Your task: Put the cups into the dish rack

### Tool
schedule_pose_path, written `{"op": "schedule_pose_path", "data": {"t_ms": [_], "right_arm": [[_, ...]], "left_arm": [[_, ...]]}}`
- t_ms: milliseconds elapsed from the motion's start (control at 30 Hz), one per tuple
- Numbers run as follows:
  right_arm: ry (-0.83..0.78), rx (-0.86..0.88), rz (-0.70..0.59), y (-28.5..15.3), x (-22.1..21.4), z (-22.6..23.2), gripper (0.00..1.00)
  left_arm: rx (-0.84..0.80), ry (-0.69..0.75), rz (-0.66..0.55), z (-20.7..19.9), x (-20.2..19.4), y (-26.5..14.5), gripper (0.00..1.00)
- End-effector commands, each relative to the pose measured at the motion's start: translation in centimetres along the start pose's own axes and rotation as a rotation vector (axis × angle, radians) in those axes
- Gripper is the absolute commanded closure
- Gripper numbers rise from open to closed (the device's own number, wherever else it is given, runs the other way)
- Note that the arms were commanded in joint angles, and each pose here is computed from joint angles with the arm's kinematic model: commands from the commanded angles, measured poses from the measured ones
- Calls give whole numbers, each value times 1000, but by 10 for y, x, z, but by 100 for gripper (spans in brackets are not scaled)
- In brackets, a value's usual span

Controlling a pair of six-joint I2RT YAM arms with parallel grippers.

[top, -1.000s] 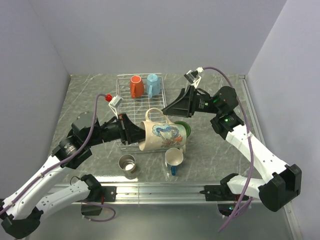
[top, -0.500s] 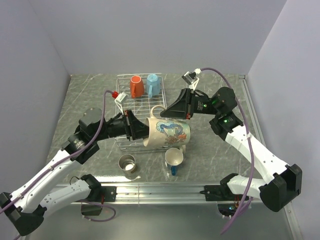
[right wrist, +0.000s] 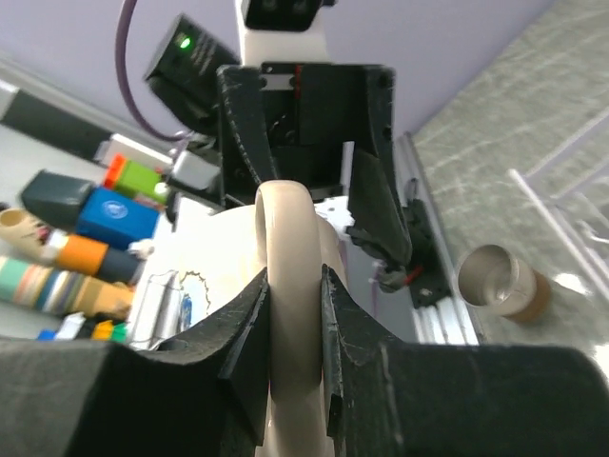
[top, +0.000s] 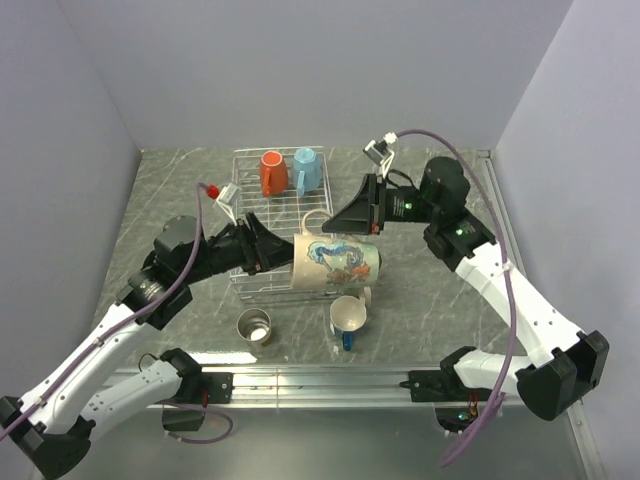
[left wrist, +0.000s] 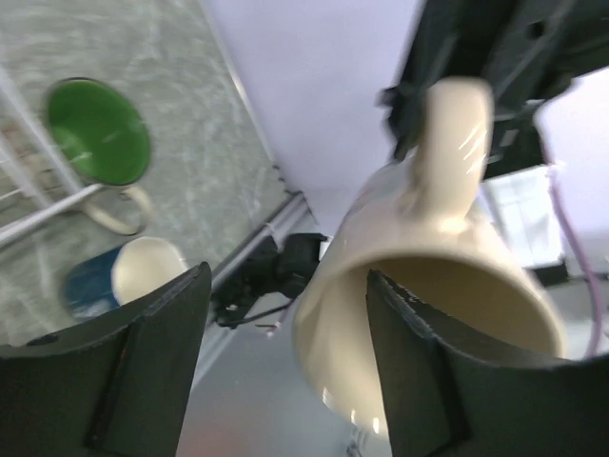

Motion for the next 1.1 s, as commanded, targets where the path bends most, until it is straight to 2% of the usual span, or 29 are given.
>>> {"op": "schedule_pose_path", "data": {"t_ms": [0,67,100,167,200,233,267,300,333,367,400,433,467,500,533,600,733,1067], "right_arm": [[-131,-80,-48,-10,30,18,100],[-66,-198,-20,-11,30,-7,100],[-141,-264,-61,-13,48,-8,100],[-71,-423,-8,-15,44,-43,100],[-135,-469,-21,-17,58,-39,100],[-97,-636,-23,-29,59,-65,100],[-95,-721,21,-26,60,-89,100],[-135,-792,-14,-29,79,-86,100],[-84,-994,44,-42,74,-128,100],[-94,-1086,65,-45,76,-141,100],[-148,-1118,37,-42,96,-130,100],[-111,-1230,90,-46,90,-160,100],[-97,-1259,93,-46,91,-170,100],[-102,-1275,41,-43,106,-167,100],[-47,-1367,123,-45,92,-199,100],[-45,-1408,82,-44,103,-208,100],[32,-1460,125,-34,87,-246,100],[104,-1491,173,-12,58,-269,100]], "left_arm": [[118,36,-116,8,17,-18,28],[200,34,-121,23,13,-27,22],[233,28,-136,27,13,-34,21],[312,28,-181,41,17,-41,20],[386,9,-177,54,12,-49,19],[426,10,-208,60,16,-54,19],[458,5,-214,66,15,-57,18],[503,-6,-209,74,11,-64,17],[528,-5,-211,78,10,-67,16],[543,-6,-202,81,8,-68,16],[576,-5,-218,86,11,-71,16],[613,-5,-204,92,8,-75,16],[625,0,-197,95,7,-75,17],[635,8,-185,96,6,-74,17],[652,7,-173,99,4,-76,17],[652,17,-156,98,4,-74,18],[642,30,-140,95,4,-73,18],[639,43,-104,98,-4,-75,19]]}}
Point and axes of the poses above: each gripper's point midway between its finger pads, its own y axis out along the fingers, its own z axis along the line the jaws close on, x = y × z, the point moved 1 cm from there along -y, back along the fingers, and after that the axes turned 2 degrees about -y, right-handed, at the moved point
